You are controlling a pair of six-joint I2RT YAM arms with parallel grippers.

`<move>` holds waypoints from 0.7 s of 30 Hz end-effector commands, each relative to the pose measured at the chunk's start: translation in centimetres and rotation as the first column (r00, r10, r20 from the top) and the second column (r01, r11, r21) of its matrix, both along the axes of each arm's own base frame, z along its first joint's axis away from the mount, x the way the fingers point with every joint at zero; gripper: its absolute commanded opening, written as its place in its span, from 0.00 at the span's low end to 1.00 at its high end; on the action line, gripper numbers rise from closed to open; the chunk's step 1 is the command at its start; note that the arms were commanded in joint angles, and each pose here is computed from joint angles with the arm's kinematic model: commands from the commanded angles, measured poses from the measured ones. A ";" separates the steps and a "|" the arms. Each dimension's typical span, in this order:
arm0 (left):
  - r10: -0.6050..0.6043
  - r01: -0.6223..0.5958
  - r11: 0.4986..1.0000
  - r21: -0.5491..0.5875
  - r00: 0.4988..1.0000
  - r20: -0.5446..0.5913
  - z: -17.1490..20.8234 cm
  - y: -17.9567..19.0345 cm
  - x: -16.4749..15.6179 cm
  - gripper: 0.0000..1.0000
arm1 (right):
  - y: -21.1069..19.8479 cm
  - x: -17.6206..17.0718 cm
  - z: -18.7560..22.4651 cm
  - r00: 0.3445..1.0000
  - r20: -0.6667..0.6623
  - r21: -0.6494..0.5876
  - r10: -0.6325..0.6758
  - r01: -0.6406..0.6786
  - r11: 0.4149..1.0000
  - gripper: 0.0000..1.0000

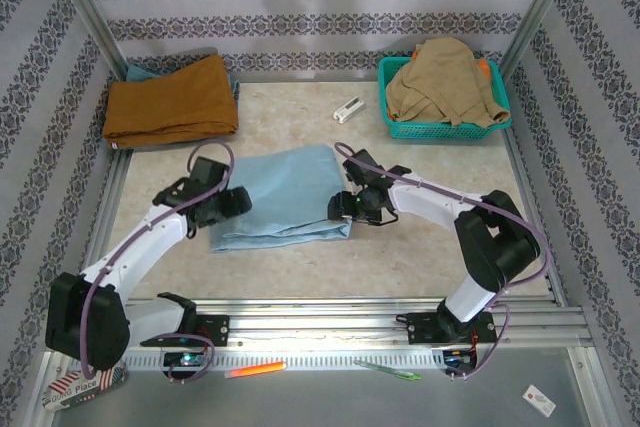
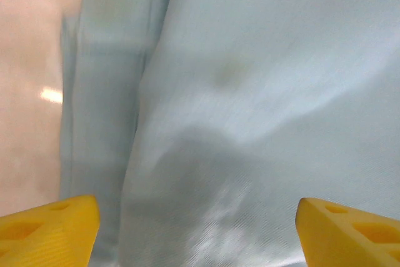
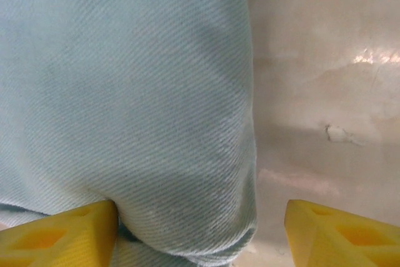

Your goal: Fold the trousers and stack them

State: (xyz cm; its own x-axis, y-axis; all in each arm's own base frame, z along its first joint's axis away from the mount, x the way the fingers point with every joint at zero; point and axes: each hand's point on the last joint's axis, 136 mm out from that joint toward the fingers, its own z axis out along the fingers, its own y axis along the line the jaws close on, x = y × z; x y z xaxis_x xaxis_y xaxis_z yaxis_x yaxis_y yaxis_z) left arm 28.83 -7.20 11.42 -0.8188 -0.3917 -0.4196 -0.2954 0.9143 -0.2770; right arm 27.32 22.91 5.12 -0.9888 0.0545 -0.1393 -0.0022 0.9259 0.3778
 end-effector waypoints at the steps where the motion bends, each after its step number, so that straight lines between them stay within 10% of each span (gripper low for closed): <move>1: -0.026 0.026 0.999 0.021 1.000 -0.006 0.3 1.0 2.6 0.83 | -0.3 0.5 -0.5 1.000 0.010 0.017 0.010 -0.010 1.000 0.71; 12: -0.098 0.097 0.995 -0.014 0.971 -0.217 -5.9 -0.1 7.4 0.79 | -1.0 1.3 -1.9 1.000 -0.022 0.056 0.005 -0.004 0.998 0.71; 21: -0.178 0.167 0.976 -0.139 0.982 -0.066 0.0 -4.8 8.2 0.00 | -0.6 1.5 -3.2 0.999 -0.045 0.070 0.005 -0.002 0.998 0.71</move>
State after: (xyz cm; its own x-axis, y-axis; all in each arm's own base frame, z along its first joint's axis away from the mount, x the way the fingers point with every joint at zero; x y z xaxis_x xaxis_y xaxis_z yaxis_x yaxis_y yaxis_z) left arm 36.31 -9.42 7.24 -0.9157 -0.3181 -0.2457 -0.2414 0.9240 -0.2965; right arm 28.86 22.62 2.94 -0.9929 0.0592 -0.1034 0.0073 0.8964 0.4431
